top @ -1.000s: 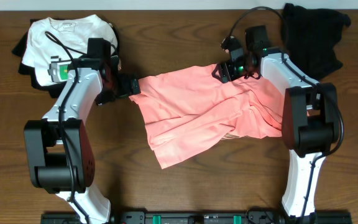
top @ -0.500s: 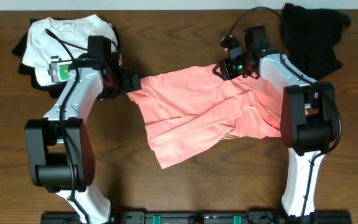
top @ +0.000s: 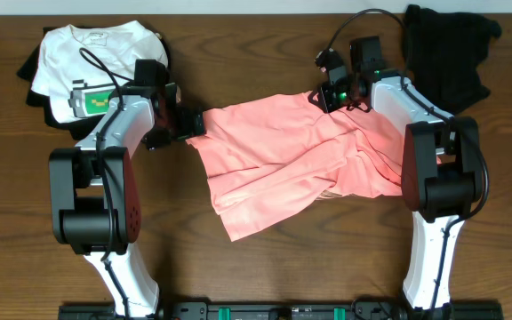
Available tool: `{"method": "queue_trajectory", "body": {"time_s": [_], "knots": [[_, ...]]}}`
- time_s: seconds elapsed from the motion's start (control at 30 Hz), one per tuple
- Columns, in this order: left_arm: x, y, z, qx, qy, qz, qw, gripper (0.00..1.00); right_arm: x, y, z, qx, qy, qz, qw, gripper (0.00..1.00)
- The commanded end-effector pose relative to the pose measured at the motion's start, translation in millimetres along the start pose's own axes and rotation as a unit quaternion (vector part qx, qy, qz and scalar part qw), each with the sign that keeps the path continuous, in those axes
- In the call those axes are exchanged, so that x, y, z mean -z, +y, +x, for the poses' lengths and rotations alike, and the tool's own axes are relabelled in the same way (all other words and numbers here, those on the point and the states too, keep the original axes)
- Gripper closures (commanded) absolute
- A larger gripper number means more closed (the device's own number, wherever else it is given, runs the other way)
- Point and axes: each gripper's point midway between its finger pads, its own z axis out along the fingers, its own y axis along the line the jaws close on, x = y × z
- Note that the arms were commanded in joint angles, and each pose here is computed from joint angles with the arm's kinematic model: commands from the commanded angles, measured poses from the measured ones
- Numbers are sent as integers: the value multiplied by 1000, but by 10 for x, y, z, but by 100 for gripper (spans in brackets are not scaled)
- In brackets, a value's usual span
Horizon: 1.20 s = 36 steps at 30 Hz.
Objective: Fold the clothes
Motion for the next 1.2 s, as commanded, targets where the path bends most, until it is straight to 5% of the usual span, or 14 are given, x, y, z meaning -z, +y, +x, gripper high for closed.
{"method": "queue_trajectory", "body": {"time_s": [0.0,0.3,0.57,0.77,1.0,1.17], "knots": [[-33,-40,-51,-6,-7,12,1000,1,-5,6,-49,-1,-5,-8,1000,84],[-39,-79,-139,-13,-26,19,999,9,-5,6,-50,-1,-6,-8,1000,84],[-44,-86,-165,-14,-32,21,999,34,-5,6,-49,-1,-5,-8,1000,85],[-41,-124,-174,-16,-33,32,999,40,-5,6,-50,-1,-6,-8,1000,85],[-26,-150,-319,-23,-63,36,997,93,-3,0,-71,17,-10,-7,1000,99],[14,-190,-509,-32,-102,43,993,94,51,-60,-221,45,-34,0,998,99]]}}
